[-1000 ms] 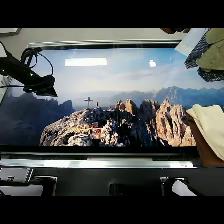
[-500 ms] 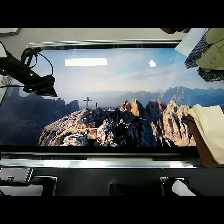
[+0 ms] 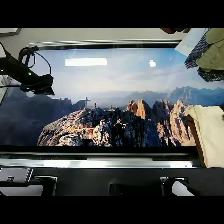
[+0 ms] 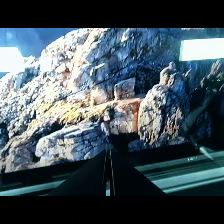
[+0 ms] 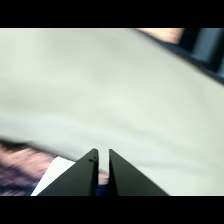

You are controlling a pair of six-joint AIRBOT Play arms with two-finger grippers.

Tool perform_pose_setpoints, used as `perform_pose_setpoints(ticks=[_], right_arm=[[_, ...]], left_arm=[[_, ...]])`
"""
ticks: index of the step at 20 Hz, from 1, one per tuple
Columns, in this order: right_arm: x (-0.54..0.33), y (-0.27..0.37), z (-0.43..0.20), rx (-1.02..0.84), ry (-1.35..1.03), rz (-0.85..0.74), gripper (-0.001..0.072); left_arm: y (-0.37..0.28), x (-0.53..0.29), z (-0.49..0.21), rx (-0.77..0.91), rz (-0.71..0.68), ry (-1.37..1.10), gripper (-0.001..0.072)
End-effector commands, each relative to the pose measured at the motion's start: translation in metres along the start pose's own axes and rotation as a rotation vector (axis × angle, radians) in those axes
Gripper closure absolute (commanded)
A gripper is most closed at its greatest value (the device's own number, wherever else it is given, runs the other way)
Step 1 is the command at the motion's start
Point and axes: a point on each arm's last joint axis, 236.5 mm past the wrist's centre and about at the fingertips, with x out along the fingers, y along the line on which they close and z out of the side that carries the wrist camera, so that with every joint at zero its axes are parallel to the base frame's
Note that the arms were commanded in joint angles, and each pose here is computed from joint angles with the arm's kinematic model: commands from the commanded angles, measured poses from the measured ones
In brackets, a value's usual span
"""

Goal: Fold the clothes and pants, and hang the long-sleeved shirts on hangers.

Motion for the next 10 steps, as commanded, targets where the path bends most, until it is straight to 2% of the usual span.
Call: perform_pose_setpoints(ticks=[1, 3, 6, 10], right_arm=[[-0.030, 0.127, -0.041, -0.296, -0.017, 0.304, 0.0680], [-0.047, 0.179, -0.087, -0.508, -0.028, 0.382, 0.0680], [-0.070, 0.223, -0.154, -0.776, -0.023, 0.459, 0.0680], [-0.089, 0.249, -0.204, -0.936, -0.028, 0.526, 0.0679]], left_arm=[[-0.004, -0.011, 0.015, 0.025, -0.008, -0.118, 0.0689], [-0.005, -0.016, 0.005, 0.057, -0.007, -0.137, 0.0689], [-0.006, -0.023, -0.019, 0.074, -0.006, -0.142, 0.0689], [-0.001, -0.041, -0.030, 0.074, 0.028, -0.189, 0.0688]])
